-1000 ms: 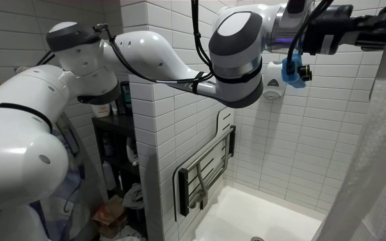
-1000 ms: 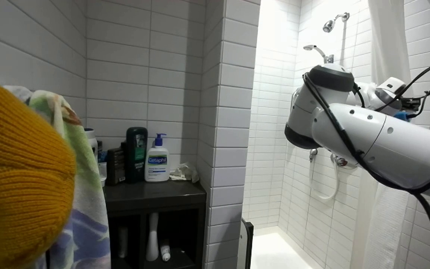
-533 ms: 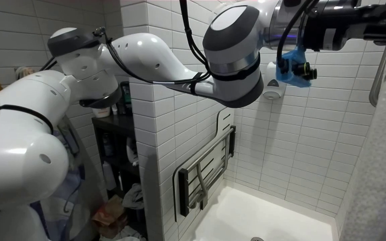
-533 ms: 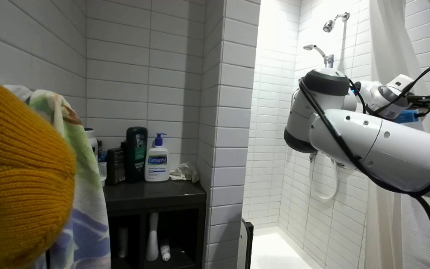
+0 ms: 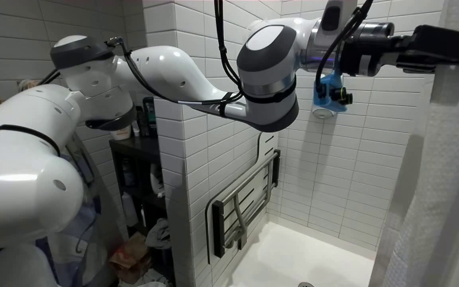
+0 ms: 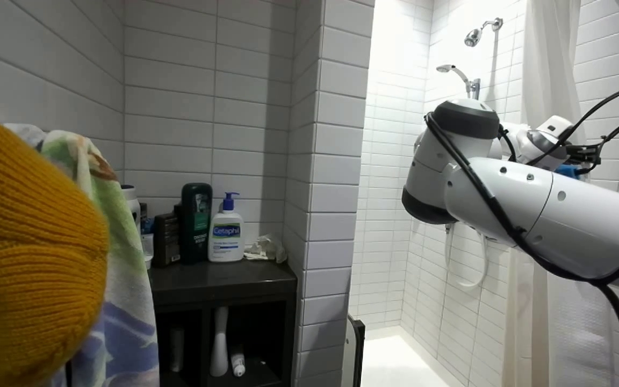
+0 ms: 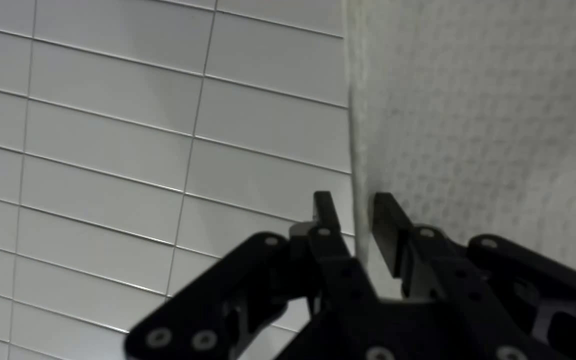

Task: Move the shower curtain to the right

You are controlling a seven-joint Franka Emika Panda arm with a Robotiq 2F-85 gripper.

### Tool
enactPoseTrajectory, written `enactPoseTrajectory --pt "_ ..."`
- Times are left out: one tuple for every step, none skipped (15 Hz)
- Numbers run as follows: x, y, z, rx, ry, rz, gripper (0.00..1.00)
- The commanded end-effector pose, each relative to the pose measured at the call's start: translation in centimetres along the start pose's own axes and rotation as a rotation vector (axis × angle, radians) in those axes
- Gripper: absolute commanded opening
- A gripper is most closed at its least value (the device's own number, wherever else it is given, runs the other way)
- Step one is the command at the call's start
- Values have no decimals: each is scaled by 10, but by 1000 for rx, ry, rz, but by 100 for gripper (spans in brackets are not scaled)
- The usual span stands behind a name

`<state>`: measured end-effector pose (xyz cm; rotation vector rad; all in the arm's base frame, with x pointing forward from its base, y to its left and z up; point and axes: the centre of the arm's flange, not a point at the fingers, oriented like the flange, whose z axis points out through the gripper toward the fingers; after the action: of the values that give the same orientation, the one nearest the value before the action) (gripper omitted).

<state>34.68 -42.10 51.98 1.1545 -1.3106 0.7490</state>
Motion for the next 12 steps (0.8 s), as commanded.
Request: enactPoseTrajectory --pt "-10 -12 -24 53 -2 -24 58" --pt "-11 -15 -34 80 -6 -26 65" --pt "-12 -19 -43 106 -7 -31 73" --pt "-14 -22 -55 146 -16 -35 80" --pt "-16 -25 -66 182 -23 -39 88" --pt "-18 -28 -81 239 -37 -45 94" --pt "-21 -32 -96 284 -47 -47 99" --pt "-24 -35 -110 323 -51 -49 100" --pt "-26 -37 -129 365 -52 -52 100" --pt "-28 -39 -145 409 -52 -56 100" --pt "-31 -40 -163 457 -51 -60 100" --pt "-33 -39 -180 506 -51 -60 100"
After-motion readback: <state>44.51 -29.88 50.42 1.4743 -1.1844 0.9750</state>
